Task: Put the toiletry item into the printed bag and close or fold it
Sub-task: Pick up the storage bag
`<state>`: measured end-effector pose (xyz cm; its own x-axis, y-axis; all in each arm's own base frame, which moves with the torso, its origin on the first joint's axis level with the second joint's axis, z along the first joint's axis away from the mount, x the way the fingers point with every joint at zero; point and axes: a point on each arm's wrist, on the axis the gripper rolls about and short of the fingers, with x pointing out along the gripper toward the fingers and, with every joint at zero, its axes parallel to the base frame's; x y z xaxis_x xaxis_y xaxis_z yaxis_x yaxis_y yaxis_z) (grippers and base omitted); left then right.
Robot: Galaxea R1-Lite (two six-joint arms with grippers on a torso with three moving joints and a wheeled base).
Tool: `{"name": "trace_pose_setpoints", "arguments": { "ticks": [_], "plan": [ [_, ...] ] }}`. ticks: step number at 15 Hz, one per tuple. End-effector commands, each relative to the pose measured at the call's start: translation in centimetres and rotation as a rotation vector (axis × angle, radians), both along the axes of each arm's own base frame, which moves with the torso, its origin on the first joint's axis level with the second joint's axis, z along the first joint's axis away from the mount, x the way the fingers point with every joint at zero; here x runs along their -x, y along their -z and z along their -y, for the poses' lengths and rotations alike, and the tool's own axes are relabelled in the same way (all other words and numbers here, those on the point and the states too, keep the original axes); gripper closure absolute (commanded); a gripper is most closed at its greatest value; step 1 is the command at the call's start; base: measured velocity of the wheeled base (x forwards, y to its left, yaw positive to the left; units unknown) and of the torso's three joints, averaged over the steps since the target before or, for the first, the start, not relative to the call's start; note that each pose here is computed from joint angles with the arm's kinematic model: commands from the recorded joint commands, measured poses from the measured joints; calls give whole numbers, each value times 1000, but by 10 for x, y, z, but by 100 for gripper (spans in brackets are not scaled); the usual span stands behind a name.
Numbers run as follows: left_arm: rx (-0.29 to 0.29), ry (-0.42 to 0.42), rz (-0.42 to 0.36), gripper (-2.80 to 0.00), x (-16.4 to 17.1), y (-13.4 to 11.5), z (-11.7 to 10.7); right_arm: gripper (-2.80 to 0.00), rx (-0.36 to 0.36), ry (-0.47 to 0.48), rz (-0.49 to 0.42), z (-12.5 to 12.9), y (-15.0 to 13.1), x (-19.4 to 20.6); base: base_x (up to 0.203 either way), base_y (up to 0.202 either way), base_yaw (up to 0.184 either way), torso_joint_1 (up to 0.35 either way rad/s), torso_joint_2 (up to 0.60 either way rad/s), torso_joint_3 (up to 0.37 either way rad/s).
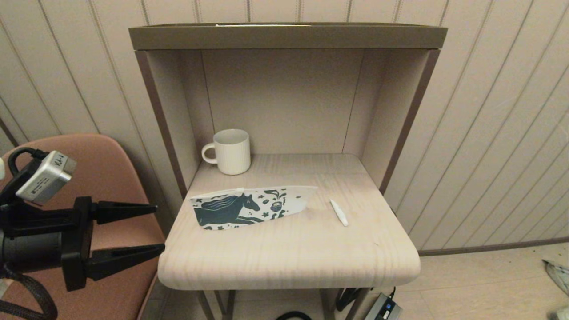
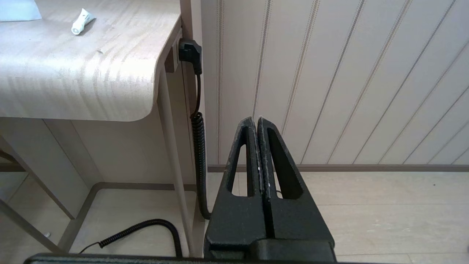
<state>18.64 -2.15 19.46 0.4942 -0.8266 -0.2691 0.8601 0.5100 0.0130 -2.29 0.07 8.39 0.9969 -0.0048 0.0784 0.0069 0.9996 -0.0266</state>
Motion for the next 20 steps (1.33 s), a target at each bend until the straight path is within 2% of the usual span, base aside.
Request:
{"name": "trace_pose_setpoints", "arguments": {
  "ticks": [1, 4, 8, 17, 20],
  "plan": [
    [-15, 14, -21, -280, -21, 17, 0, 0, 0, 0, -2, 0, 0, 0, 0, 0, 0, 0, 0, 0],
    [-54, 40, 23, -280, -37, 28, 1, 0, 0, 0, 0, 0, 0, 0, 0, 0, 0, 0, 0, 0],
    [-83, 83, 3, -280, -54, 46, 7, 0, 0, 0, -2, 0, 0, 0, 0, 0, 0, 0, 0, 0],
    [-94, 163, 59, -280, -86, 33, 34, 0, 0, 0, 0, 0, 0, 0, 0, 0, 0, 0, 0, 0],
    [-120, 171, 71, -280, -93, 34, 48, 0, 0, 0, -1, 0, 0, 0, 0, 0, 0, 0, 0, 0]
  ]
}}
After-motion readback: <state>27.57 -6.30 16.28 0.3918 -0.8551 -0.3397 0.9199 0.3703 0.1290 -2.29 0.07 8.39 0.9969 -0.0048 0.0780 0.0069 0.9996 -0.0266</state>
